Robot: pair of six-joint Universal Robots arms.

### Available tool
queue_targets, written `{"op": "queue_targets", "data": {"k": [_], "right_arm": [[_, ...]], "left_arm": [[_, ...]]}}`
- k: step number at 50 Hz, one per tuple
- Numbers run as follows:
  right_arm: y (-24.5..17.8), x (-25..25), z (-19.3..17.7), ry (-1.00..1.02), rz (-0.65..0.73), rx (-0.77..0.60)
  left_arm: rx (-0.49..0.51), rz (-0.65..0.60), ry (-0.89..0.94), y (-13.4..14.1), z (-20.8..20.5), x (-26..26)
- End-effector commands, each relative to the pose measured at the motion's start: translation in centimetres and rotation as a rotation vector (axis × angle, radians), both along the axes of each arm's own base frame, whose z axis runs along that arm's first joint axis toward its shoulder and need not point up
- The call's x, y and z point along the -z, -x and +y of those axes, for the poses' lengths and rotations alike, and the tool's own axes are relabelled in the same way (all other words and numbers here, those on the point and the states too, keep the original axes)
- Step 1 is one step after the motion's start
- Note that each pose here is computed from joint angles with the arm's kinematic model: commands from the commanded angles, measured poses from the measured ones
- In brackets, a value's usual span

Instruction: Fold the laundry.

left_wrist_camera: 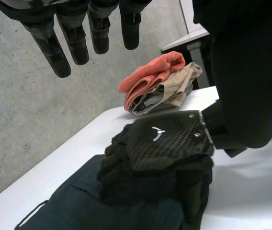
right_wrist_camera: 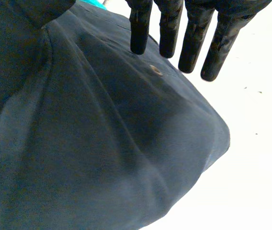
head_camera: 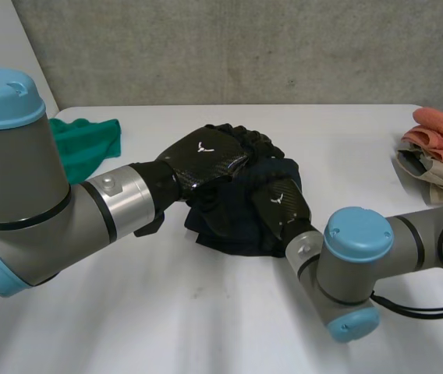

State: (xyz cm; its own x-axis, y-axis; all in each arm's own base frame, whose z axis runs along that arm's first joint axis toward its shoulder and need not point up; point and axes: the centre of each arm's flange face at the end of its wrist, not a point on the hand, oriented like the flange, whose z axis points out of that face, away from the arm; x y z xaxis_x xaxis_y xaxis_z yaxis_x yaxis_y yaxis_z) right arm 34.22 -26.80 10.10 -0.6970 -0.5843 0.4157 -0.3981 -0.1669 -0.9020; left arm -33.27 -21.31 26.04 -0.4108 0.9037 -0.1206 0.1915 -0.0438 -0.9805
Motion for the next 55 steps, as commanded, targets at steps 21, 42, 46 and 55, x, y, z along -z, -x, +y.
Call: {"op": "queue_targets", "data": {"k": [21, 42, 46, 55], "right_arm": [[1.7, -6.8, -8.1, 0.177, -0.090, 0.026], [18.0, -24.9, -20.5, 0.631, -0.230, 0.135], [23.5, -25.0, -22.3, 0.627, -0.259, 0.141], [32.3, -17.7, -25.2, 0.492, -0.314, 0.065]], "left_arm": [[-0.046, 0.016, 0.030, -1.0, -1.1, -1.0], [-0.091, 0.066, -0.005, -2.0, -1.8, -2.2], [-0.088, 0.067, -0.004, -2.0, -1.8, -2.2], [-0.079, 0.065, -0.008, -1.8, -1.4, -2.1]]}}
